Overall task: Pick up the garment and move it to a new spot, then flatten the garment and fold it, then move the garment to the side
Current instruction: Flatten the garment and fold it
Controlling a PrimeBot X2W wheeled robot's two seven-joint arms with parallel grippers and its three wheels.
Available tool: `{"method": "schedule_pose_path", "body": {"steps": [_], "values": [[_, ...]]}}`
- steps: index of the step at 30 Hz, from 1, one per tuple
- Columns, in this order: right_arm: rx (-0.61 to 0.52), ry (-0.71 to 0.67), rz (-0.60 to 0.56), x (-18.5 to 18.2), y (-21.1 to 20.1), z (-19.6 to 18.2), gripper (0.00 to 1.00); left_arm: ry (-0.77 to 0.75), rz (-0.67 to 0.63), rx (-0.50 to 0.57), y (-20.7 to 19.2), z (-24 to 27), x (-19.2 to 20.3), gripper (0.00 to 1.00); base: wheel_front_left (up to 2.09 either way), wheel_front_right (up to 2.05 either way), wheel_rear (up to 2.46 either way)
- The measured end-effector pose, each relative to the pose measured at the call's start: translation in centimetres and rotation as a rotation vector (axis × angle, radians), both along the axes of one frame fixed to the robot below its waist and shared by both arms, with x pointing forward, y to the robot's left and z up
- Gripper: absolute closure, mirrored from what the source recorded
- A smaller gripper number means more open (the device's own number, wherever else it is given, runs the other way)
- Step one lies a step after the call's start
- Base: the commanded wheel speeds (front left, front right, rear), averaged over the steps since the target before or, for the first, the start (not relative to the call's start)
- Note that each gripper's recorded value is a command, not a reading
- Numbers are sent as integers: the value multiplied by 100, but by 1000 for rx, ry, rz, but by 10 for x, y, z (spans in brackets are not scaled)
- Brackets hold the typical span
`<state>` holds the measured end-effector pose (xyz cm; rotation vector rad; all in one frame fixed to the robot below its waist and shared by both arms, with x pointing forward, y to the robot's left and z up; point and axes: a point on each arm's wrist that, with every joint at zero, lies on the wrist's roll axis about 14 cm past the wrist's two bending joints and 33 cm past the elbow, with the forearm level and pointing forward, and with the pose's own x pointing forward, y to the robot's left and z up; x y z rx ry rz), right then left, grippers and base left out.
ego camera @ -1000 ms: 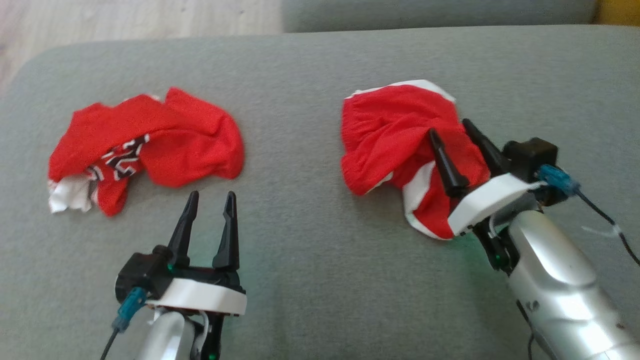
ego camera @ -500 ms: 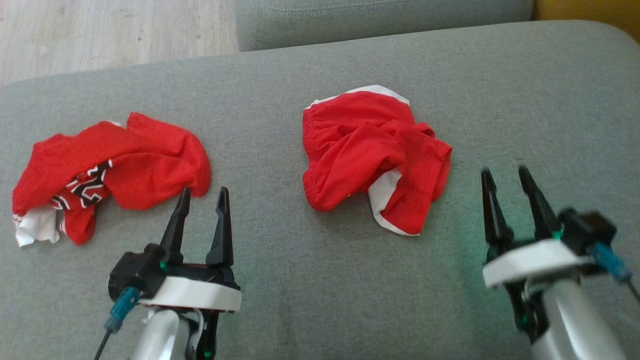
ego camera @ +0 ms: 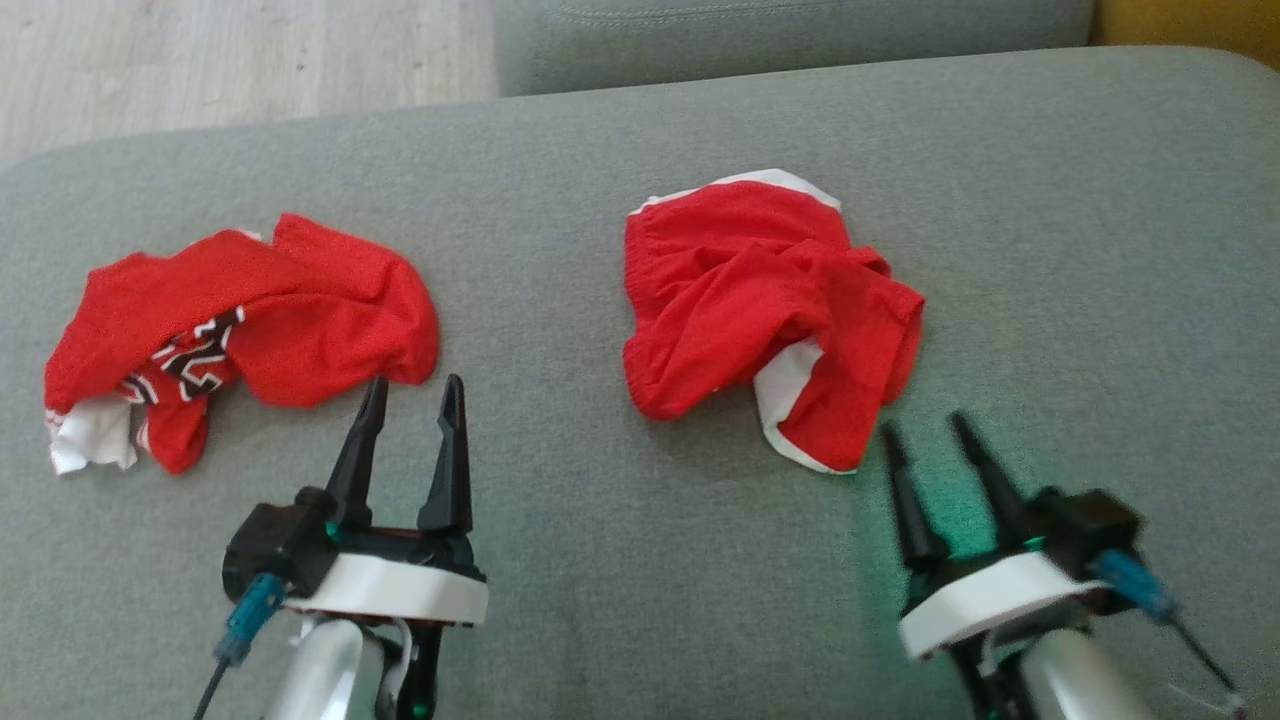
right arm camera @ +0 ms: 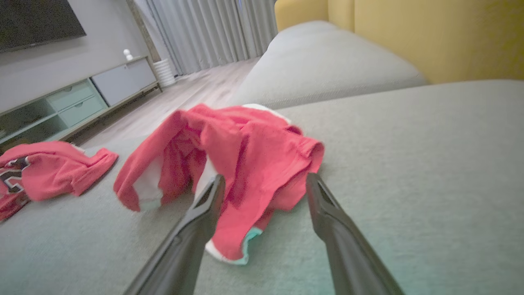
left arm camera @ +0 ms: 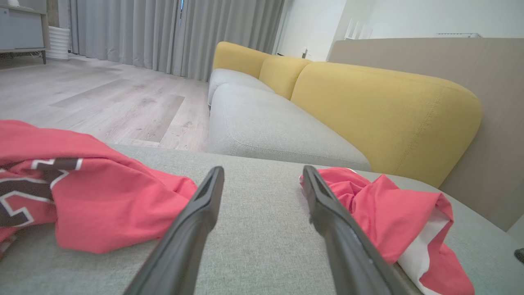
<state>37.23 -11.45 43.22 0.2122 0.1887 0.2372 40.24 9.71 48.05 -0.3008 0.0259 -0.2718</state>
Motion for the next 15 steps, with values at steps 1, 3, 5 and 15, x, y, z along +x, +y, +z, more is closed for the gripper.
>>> {"method": "schedule_pose_path", "body": {"steps": [1,3,5,15], "values": [[-5,27,29,-3,7,-6,0,2,1,1,0,-1,0,0,0,0,0],[-24,81,79,-9,18,-20,0,8,2,2,1,-3,-1,0,0,0,0],[-39,101,103,-12,21,-26,0,11,3,2,2,-4,-2,0,0,0,0],[-129,201,216,-9,40,-59,0,37,38,2,14,-12,-4,0,0,0,0]]}}
